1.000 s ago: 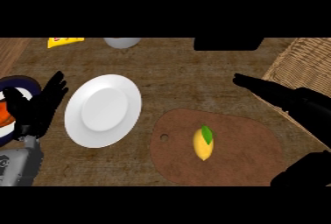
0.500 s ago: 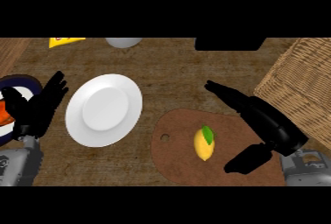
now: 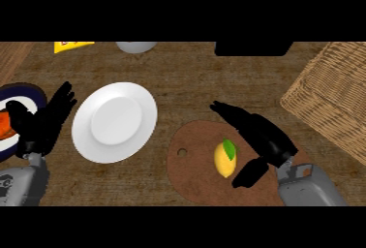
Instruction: Pick the lemon from the cutting board and place it in the basket
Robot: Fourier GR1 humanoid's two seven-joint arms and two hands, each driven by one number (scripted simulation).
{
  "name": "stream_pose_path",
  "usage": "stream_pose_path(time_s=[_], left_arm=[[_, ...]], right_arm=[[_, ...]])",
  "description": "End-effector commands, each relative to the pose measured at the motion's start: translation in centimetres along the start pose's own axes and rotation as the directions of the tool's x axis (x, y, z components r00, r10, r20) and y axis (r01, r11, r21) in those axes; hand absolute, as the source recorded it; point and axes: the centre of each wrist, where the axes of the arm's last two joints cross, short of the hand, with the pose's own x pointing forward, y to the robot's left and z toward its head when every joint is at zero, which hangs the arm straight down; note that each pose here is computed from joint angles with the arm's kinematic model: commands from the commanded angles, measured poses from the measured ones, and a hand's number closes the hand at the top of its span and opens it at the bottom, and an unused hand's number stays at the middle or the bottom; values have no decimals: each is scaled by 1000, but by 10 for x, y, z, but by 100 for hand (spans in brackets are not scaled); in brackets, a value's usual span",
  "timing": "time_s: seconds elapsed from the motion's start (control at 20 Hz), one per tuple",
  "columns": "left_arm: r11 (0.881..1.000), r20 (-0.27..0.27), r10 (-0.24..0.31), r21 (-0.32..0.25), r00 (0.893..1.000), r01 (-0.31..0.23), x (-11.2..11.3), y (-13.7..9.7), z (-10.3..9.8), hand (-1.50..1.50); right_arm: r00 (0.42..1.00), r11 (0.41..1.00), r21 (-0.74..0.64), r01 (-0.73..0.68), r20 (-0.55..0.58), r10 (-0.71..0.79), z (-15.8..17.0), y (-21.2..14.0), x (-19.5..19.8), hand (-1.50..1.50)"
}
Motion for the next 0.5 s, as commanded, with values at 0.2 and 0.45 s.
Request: stream_pose_path(time_s=[0.2,0.45], left_arm=[[1000,3,-9,-4,1000,9,13,20,7,0],[1000,16,11,3,1000,-11,5,-14,22,0]], right_arm=[[999,997,61,-42,-19,44,19,13,-32,-150],[1000,999,50,-22,0,22,7,9,-38,-150]])
